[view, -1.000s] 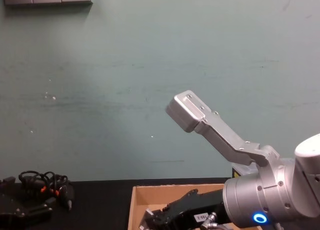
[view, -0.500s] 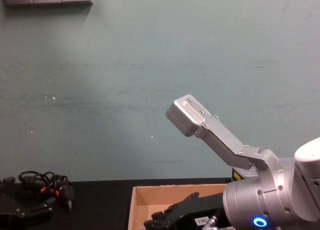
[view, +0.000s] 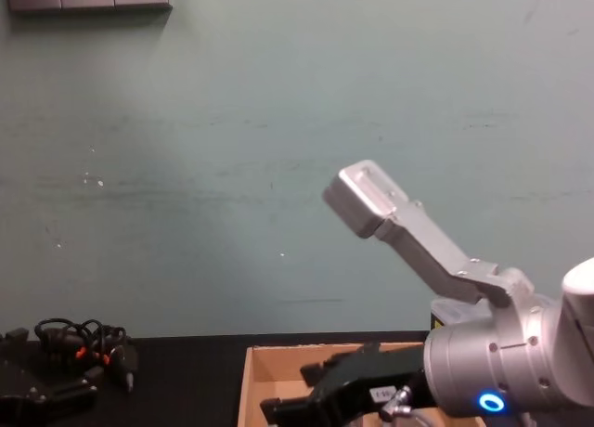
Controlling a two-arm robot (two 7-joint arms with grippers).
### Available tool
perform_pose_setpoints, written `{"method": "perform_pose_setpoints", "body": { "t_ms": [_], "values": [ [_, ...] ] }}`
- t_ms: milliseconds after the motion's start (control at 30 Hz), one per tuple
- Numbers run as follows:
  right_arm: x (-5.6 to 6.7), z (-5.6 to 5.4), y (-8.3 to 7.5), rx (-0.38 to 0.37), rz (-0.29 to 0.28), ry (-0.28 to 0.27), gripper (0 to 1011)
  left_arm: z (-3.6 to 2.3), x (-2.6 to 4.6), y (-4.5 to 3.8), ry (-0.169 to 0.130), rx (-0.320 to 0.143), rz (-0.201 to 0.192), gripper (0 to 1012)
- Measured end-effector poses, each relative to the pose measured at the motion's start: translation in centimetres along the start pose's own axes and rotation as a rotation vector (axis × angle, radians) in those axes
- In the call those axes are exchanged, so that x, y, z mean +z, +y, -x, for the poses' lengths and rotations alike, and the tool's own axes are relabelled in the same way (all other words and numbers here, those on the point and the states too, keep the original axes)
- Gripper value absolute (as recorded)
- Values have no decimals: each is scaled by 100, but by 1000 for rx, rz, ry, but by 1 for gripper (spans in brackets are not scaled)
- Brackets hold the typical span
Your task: Use one hand to pick up the angle iron from the table and place it into the box.
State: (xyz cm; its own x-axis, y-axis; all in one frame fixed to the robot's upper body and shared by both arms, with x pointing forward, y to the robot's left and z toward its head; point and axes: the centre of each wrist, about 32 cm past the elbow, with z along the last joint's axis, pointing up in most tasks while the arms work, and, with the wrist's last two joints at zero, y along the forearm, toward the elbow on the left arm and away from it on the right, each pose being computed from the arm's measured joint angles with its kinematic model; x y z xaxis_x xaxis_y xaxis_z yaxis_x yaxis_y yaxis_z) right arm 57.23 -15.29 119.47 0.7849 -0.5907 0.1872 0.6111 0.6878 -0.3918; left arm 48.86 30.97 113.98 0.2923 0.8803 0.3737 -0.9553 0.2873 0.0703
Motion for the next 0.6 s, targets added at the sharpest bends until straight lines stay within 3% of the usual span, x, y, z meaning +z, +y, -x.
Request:
{"method": "perform_pose_setpoints", "body": {
  "t_ms": [400, 600],
  "values": [
    [-37, 54, -285, -85, -132, 60, 965, 0, 0, 0, 0, 0, 0, 1000],
    [-82, 103, -492, -151, -204, 57, 1000, 0, 0, 0, 0, 0, 0, 1000]
  ]
}}
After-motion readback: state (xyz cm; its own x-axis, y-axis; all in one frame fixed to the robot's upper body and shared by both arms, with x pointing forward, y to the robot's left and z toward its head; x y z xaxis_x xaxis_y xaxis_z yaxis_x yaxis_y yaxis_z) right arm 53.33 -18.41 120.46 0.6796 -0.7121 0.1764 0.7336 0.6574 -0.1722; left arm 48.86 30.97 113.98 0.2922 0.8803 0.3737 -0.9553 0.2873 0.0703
